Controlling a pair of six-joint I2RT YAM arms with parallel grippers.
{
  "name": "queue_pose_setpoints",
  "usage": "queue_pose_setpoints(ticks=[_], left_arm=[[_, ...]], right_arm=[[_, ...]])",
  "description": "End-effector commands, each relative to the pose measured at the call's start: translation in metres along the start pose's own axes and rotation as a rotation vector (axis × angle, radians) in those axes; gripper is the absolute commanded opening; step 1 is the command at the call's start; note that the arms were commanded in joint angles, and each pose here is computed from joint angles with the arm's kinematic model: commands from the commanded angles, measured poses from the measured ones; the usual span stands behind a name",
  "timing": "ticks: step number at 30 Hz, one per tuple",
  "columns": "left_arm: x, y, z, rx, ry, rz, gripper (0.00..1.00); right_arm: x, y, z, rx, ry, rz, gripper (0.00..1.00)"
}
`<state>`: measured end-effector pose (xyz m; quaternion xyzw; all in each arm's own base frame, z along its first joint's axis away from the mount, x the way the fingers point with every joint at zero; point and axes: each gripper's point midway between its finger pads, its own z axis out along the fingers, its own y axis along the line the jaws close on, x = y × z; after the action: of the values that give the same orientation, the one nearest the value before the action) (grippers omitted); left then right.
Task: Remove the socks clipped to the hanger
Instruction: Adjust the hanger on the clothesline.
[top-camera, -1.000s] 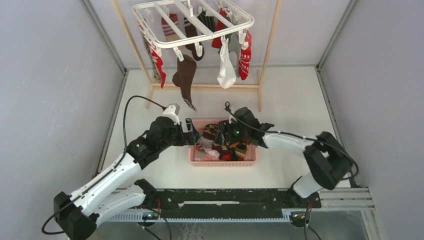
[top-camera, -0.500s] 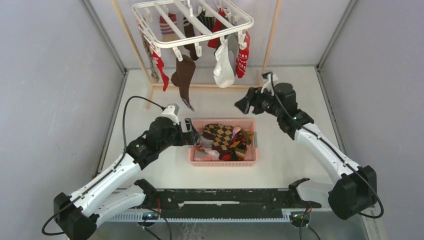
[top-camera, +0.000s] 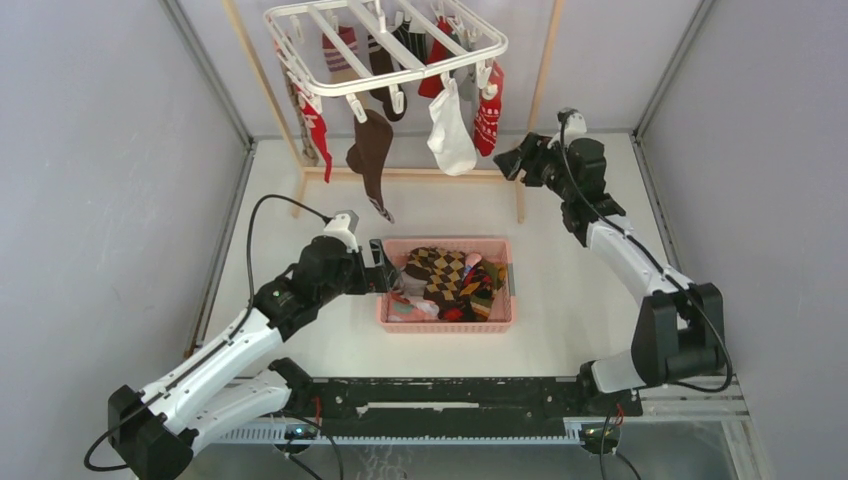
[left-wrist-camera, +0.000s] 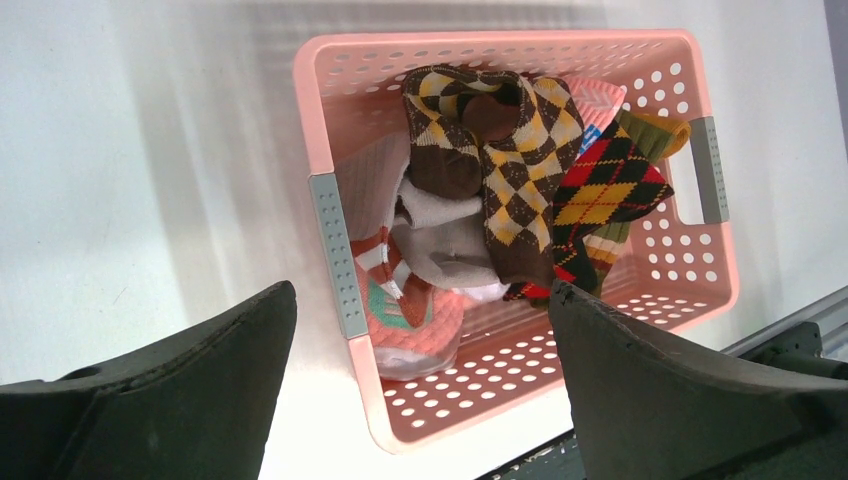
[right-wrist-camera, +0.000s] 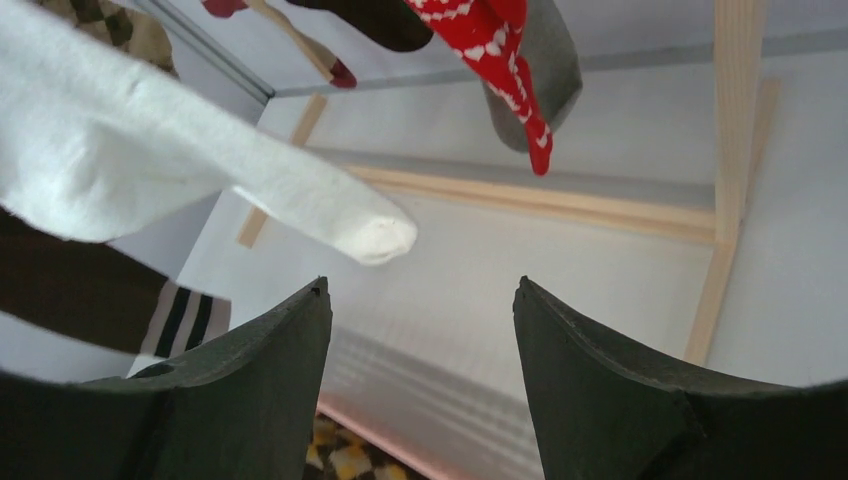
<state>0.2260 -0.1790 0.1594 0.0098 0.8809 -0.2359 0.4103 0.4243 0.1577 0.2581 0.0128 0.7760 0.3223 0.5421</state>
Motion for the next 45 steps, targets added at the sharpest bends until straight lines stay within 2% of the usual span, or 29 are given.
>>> queue_pose_setpoints(ticks=[1, 5, 11, 24, 27, 30, 32, 39, 45], left_arm=[[-0.006, -0.003, 0.000, 0.019, -0.025, -0.006, 1.00], [-0.006, -0.003, 0.001, 0.017, -0.022, -0.001, 1.00], [-0.007, -0.003, 0.003, 0.014, -0.017, 0.003, 1.00], [-0.007, -0.003, 0.009, 0.006, -0.005, 0.005, 1.00], [-0.006, -0.003, 0.010, 0.007, -0.001, 0.006, 1.00], [-0.006, -0.003, 0.010, 0.007, 0.000, 0.006, 1.00], [-0.007, -0.003, 0.010, 0.008, -0.003, 0.004, 1.00], [-0.010, -0.005, 0.005, 0.020, -0.017, 0.001, 1.00], [-0.014, -0.009, 0.001, 0.037, -0.031, -0.005, 1.00]], right_arm=[[-0.048, 0.009, 0.019, -0.071, -0.178, -0.043, 0.73], [-0.053, 0.001, 0.035, -0.088, -0.221, -0.072, 0.68], [-0.063, -0.002, 0.059, -0.137, -0.288, -0.102, 0.68], [-0.064, -0.017, 0.124, -0.176, -0.251, -0.068, 0.68], [-0.059, -0.019, 0.130, -0.183, -0.237, -0.052, 0.60], [-0.056, -0.016, 0.132, -0.199, -0.228, -0.045, 0.38], [-0.055, -0.013, 0.132, -0.206, -0.226, -0.043, 0.27], [-0.059, 0.001, 0.113, -0.190, -0.231, -0.079, 0.16], [-0.052, 0.020, 0.081, -0.168, -0.218, -0.131, 0.15]])
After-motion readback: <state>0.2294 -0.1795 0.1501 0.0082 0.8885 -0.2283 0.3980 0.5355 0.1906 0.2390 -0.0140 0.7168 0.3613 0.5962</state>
